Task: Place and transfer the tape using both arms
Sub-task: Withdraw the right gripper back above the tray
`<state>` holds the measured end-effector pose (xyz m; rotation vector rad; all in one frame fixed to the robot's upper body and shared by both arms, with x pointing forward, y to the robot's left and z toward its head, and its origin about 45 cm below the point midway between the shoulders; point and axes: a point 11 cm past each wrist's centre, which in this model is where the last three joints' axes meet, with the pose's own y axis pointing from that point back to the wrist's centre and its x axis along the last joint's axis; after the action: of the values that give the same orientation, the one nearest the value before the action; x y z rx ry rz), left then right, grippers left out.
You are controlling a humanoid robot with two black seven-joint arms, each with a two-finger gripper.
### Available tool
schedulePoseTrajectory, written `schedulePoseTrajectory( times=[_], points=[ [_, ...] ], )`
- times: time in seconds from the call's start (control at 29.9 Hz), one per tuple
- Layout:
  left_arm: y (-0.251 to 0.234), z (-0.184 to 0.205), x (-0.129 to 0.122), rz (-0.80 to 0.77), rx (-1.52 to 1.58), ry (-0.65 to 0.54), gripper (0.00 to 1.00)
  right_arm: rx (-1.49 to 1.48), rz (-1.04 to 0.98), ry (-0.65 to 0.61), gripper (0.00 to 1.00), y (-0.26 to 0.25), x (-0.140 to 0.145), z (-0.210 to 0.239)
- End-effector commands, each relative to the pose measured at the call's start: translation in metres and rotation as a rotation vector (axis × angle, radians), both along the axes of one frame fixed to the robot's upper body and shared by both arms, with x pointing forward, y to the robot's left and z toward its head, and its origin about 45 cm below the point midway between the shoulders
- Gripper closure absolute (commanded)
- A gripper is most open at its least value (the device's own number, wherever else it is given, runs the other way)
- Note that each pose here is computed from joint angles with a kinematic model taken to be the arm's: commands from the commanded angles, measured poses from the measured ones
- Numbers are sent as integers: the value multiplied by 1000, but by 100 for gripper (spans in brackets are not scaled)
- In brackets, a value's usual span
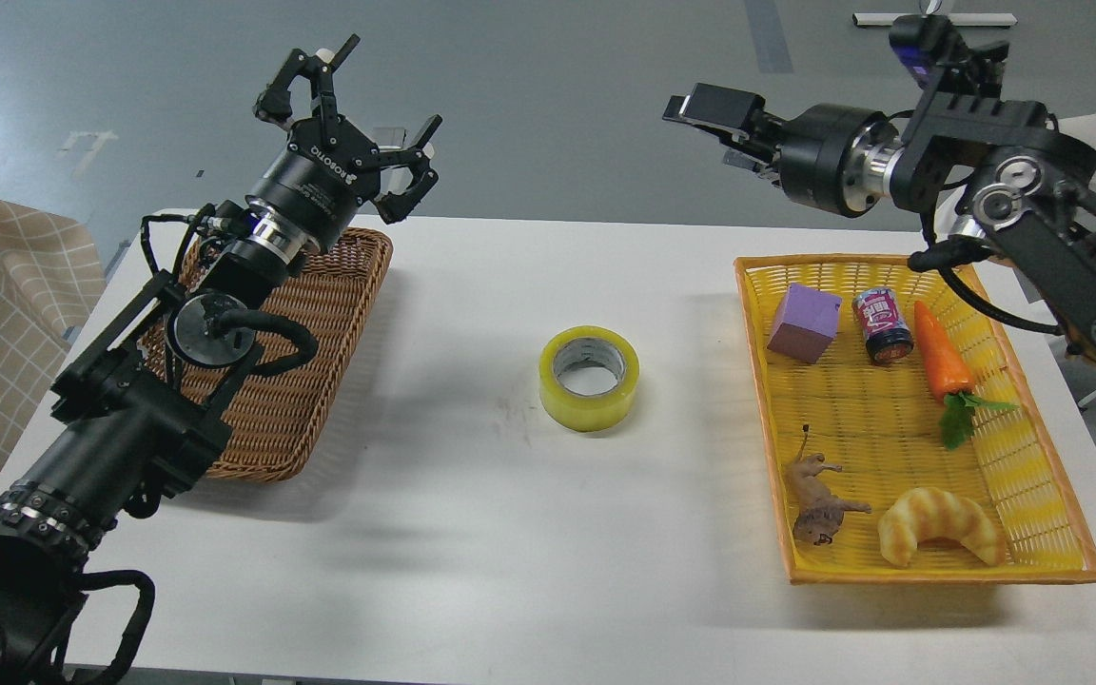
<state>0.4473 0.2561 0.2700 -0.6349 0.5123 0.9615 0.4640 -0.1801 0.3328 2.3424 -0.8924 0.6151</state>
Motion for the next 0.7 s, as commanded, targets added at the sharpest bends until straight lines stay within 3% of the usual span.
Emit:
schedulePoseTrajectory(
  times=[0.0,0.3,0.67],
  points=[
    [0,0,0,0,1,-1,2,181,-59,39,0,-21,2,10],
    [-2,-1,0,-4,-1,2,2,708,-190,102,0,-80,0,28],
    [-2,1,-1,-6,0,-2,2,1201,-201,192,0,-114,-7,35]
  ],
)
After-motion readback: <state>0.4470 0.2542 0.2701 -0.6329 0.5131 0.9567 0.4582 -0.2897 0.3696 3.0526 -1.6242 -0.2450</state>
